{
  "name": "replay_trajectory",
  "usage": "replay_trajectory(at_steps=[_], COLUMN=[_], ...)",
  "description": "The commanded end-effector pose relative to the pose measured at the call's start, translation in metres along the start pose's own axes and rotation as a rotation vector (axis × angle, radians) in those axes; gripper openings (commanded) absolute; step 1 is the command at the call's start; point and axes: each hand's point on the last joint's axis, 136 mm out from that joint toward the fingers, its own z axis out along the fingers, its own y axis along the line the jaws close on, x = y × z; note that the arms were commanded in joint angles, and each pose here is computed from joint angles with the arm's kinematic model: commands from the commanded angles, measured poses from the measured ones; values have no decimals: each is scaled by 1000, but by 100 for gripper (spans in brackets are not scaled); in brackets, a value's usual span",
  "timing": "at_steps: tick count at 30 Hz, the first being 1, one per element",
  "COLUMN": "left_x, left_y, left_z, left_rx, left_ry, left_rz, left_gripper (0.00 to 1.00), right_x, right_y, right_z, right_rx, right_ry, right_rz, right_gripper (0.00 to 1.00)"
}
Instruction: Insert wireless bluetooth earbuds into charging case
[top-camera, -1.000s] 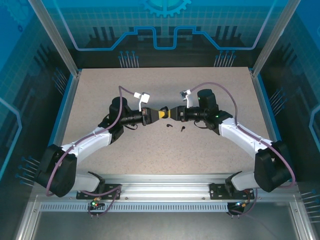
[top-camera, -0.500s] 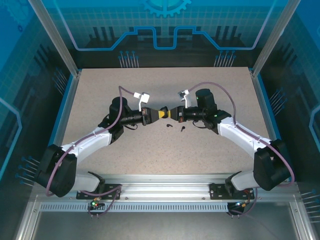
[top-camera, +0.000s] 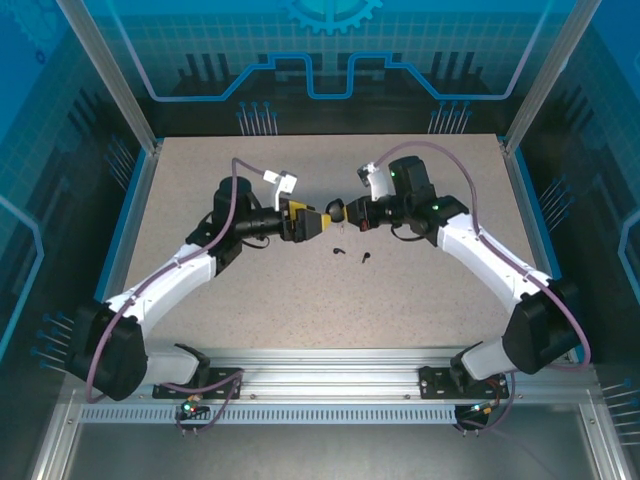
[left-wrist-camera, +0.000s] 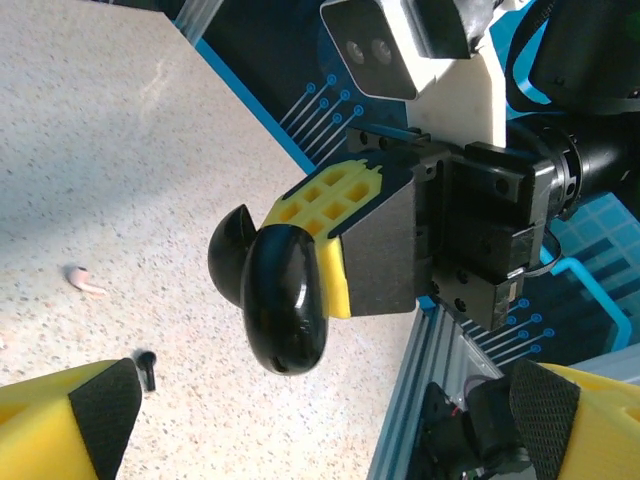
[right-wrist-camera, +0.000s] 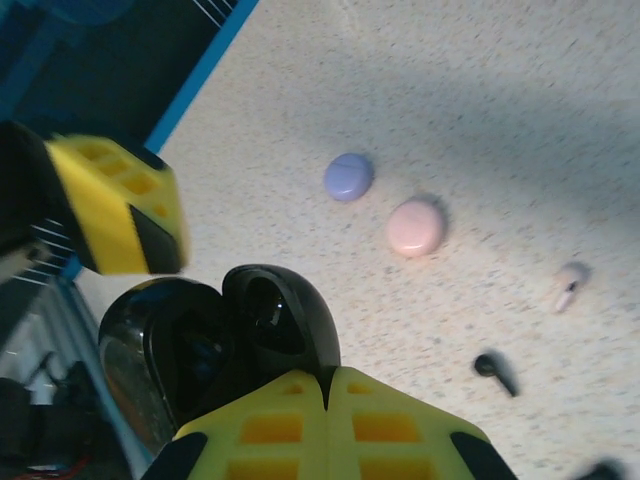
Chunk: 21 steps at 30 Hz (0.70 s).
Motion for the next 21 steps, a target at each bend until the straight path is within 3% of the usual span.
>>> replay_trajectory(at_steps=[1, 12, 21], left_x=[2, 19, 27], left_y=[-10, -11, -4], left_z=[-8, -1, 13], left_rx=[16, 91, 183], left_ry=[90, 339, 407], left_rz=[70, 89, 32], left_gripper=[99, 97, 78], right_x=[11, 8, 17], right_y=[-18, -14, 5], right_z=[-4, -13, -16], right_rx=[102, 105, 22], right_ry=[118, 170, 165], right_rz=[-123, -339, -353], right_gripper=[0, 0, 0])
